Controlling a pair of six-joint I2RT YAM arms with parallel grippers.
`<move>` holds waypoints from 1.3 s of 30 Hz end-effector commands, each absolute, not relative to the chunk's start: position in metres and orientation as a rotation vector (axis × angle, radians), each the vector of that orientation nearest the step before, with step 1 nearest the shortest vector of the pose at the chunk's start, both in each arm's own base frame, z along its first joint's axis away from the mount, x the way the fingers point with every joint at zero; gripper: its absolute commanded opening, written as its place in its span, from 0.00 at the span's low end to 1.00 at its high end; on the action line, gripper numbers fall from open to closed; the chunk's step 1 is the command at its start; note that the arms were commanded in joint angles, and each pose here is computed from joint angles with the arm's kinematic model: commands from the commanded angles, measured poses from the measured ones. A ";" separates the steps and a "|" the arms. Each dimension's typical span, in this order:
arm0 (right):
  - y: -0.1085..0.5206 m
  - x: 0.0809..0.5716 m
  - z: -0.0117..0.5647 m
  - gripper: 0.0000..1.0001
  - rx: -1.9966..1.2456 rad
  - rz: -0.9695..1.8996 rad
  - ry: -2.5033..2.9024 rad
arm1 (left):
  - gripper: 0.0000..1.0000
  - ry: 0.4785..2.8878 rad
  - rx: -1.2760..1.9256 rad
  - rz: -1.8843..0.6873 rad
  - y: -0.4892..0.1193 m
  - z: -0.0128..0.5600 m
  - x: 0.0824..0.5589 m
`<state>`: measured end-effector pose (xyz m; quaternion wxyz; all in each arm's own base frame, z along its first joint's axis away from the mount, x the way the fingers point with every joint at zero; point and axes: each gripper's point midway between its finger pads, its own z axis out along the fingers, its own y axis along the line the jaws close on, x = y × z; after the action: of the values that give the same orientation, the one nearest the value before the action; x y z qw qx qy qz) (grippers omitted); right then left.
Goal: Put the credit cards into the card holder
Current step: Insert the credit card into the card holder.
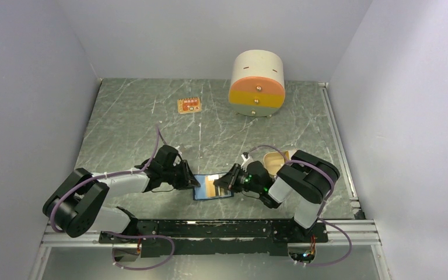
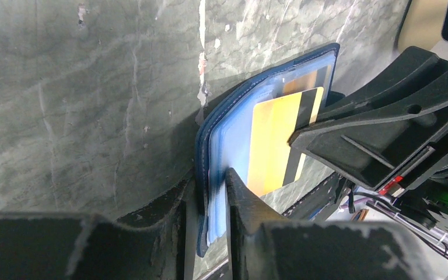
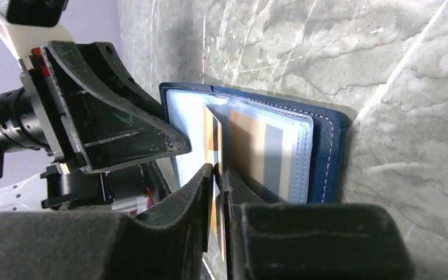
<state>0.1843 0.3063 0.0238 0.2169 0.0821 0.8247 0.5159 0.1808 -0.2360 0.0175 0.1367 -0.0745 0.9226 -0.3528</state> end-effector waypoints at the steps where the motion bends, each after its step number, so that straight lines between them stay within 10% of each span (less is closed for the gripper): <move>1: 0.299 0.176 0.001 0.19 0.199 1.289 2.416 | 0.26 2.638 -0.206 -1.063 -0.240 0.024 0.185; 11: 0.280 0.193 0.000 0.39 0.133 0.944 2.518 | 0.26 2.638 -0.207 -1.075 -0.242 0.025 0.185; 39: 0.300 0.177 0.009 0.45 0.052 0.887 2.608 | 0.27 2.635 -0.207 -1.089 -0.244 0.026 0.186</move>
<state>0.1980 0.3044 0.0298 0.2337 0.0214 0.9120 0.3364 0.1817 -0.2401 0.0200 0.1348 -0.0749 0.9187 -0.3637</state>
